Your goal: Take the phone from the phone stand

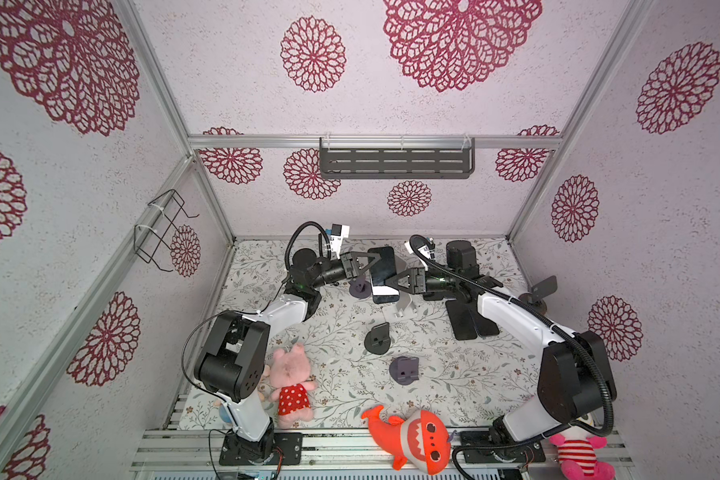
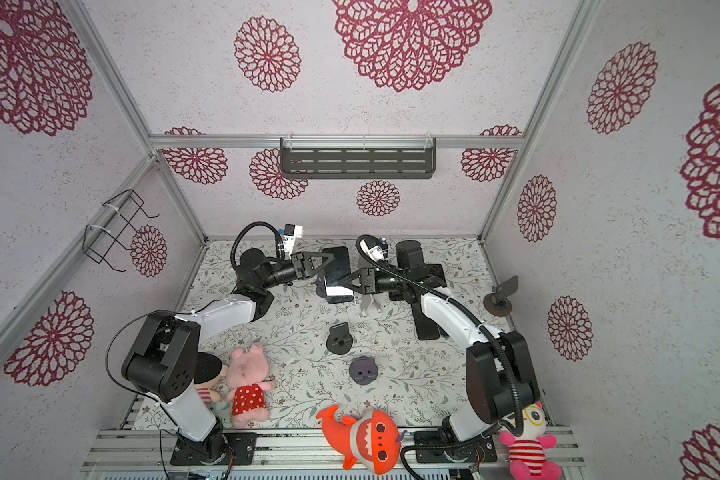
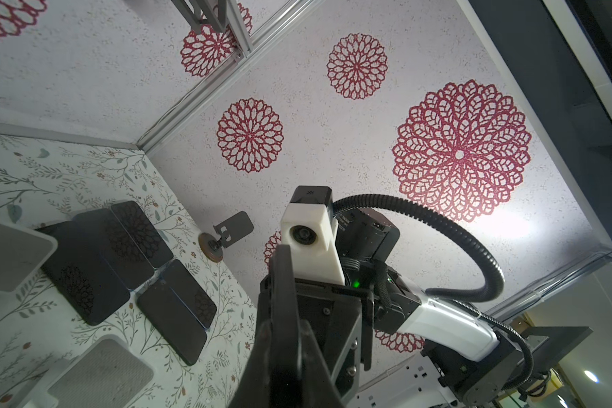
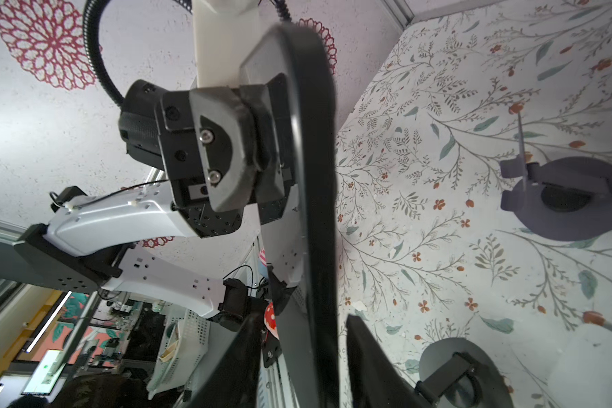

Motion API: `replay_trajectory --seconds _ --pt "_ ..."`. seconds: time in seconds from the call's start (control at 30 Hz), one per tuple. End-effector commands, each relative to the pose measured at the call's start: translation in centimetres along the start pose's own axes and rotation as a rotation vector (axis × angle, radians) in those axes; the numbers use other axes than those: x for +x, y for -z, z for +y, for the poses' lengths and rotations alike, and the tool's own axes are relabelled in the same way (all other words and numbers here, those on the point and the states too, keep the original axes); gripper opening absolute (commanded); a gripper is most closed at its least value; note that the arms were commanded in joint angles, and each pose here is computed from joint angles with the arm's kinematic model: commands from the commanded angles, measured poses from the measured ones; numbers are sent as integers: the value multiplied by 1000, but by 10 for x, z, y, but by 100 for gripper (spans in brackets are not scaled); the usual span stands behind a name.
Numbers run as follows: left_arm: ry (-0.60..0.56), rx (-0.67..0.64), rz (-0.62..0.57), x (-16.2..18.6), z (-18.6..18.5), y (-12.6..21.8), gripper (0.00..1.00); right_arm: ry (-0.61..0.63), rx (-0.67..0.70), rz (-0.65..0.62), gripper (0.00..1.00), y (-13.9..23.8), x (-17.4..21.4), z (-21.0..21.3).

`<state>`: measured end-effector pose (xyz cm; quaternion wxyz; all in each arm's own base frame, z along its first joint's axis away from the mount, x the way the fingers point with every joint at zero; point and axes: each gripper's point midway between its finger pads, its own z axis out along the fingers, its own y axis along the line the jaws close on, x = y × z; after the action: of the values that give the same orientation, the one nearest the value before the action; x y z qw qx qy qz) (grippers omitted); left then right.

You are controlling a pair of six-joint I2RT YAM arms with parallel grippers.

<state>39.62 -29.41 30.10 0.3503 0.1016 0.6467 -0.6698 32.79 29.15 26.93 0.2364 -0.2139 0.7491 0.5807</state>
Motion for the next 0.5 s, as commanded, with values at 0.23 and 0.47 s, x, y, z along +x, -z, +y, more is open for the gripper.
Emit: replay_trajectory --seconds 0.23,0.47 --pt "-73 -135 -125 -24 -5 13 0 -30 169 -140 82 39 -35 -27" --pt "-98 -268 -185 -33 -8 26 0 -14 475 -283 89 92 -46 -42"
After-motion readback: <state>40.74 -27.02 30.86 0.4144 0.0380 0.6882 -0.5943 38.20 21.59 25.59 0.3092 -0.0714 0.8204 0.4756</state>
